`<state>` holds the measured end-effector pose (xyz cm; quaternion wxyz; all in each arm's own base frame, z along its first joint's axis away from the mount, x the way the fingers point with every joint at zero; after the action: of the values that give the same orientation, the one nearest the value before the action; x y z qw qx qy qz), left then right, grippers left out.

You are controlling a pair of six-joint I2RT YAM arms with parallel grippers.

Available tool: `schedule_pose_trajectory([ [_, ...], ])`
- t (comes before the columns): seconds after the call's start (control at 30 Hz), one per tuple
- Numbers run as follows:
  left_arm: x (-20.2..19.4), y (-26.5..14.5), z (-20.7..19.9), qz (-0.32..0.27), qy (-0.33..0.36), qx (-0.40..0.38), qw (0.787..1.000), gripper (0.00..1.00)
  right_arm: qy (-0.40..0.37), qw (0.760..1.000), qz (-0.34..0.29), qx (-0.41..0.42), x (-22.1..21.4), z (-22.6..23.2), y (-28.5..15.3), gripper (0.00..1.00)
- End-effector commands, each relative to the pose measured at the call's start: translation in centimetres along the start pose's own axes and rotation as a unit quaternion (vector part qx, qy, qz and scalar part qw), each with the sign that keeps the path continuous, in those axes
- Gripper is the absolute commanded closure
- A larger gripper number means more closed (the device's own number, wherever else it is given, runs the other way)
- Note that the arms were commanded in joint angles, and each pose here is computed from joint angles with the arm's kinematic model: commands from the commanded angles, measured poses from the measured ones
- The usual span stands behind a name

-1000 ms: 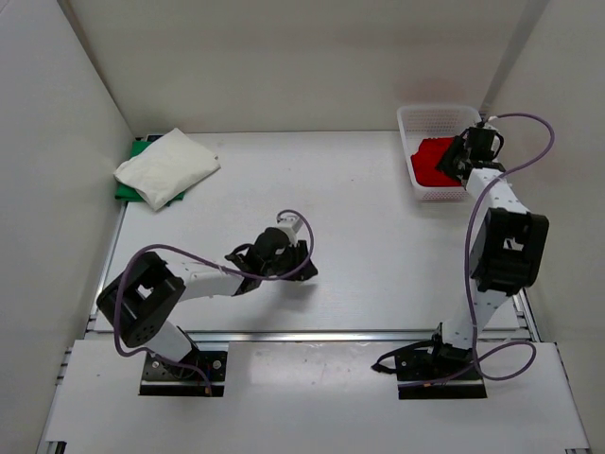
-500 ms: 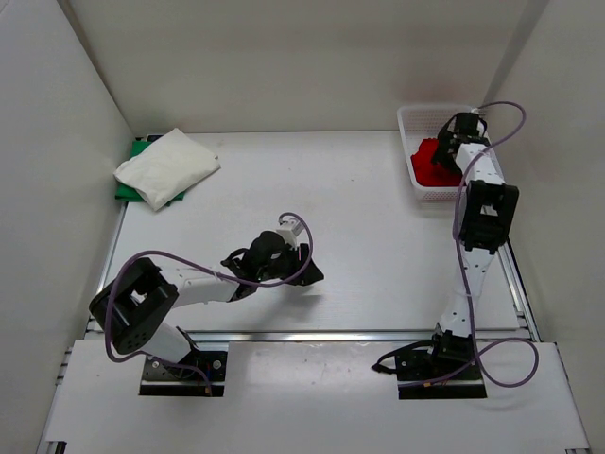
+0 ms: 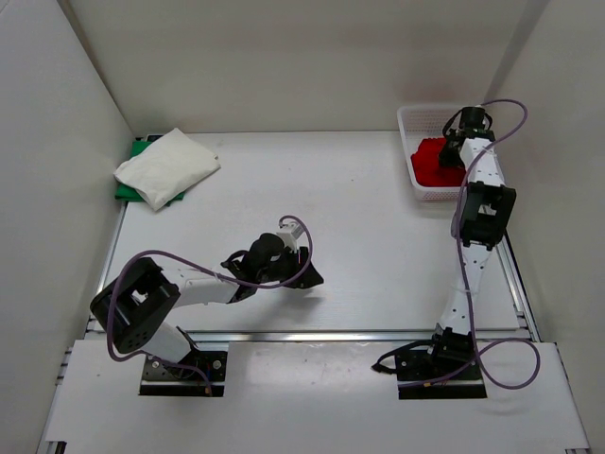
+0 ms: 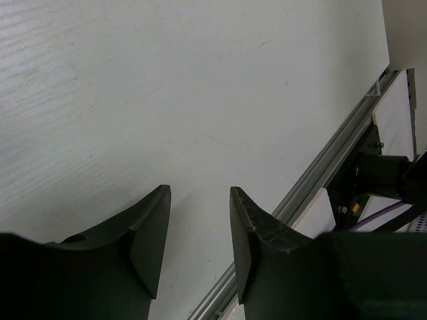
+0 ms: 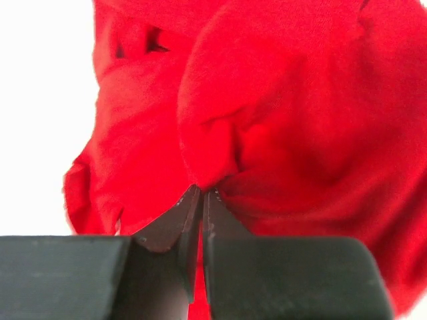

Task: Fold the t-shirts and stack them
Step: Grab crumpled tshirt from bin with the right arm, then move the tshirt to the center of the board

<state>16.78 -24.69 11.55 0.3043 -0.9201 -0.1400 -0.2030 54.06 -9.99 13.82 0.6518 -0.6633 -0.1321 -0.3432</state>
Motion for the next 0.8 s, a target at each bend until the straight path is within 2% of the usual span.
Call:
schedule_pose_trajectory([
  [0.0,0.6,-0.1,-0.7,-0.008,-0.002,-0.019,1.000,0.49,-0.010,0.993,-0.107,0.046,5.7,2.0,-9.5,1.00],
  [0.03,0.6,-0.2,-0.7,-0.009,0.001,-0.019,1.000,0.50,-0.010,0.992,-0.113,0.052,5.9,2.1,-10.3,1.00],
  [0.13,1.4,-0.7,-0.9,-0.027,-0.008,-0.020,0.999,0.49,-0.011,0.980,-0.178,0.085,8.0,3.1,-17.7,1.00],
  [0.23,2.0,-1.6,-0.8,-0.043,-0.019,-0.023,0.999,0.50,-0.017,0.967,-0.230,0.109,8.0,4.3,-23.6,1.00],
  [0.33,2.7,-2.5,-0.8,-0.065,-0.027,-0.028,0.997,0.49,-0.039,0.935,-0.307,0.171,7.1,6.9,-30.6,1.00],
  [0.37,3.0,-2.7,-0.7,-0.076,-0.031,-0.026,0.996,0.49,-0.048,0.926,-0.324,0.191,6.8,7.6,-31.6,1.00],
  [0.4,3.3,-3.0,-0.5,-0.078,-0.038,-0.029,0.996,0.49,-0.064,0.904,-0.361,0.218,6.6,8.9,-35.0,1.00],
  [0.5,4.2,-3.7,0.2,-0.101,-0.049,-0.017,0.994,0.49,-0.103,0.862,-0.406,0.285,5.1,12.8,-41.4,1.00],
  [0.57,4.5,-4.6,0.5,-0.114,-0.057,-0.017,0.992,0.49,-0.137,0.816,-0.439,0.350,3.7,15.5,-46.4,1.00],
  [0.73,6.0,-7.5,3.0,-0.175,-0.094,0.010,0.980,0.49,-0.163,0.749,-0.459,0.449,1.6,18.8,-52.2,1.00],
  [0.77,6.0,-8.1,3.3,-0.187,-0.097,0.013,0.978,0.48,-0.161,0.747,-0.445,0.467,1.3,19.2,-51.8,1.00],
])
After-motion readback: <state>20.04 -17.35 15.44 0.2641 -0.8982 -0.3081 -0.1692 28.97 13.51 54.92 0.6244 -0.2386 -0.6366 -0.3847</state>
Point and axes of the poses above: each gripper's point midway between its finger pads, its own y axis out along the fingers, its own z axis along the line the jaws close on, x = y × z, the point moved 10 cm from there along -y, back along the fingers, and after that the axes turned 10 degrees about -y, right-handed, at the moved point
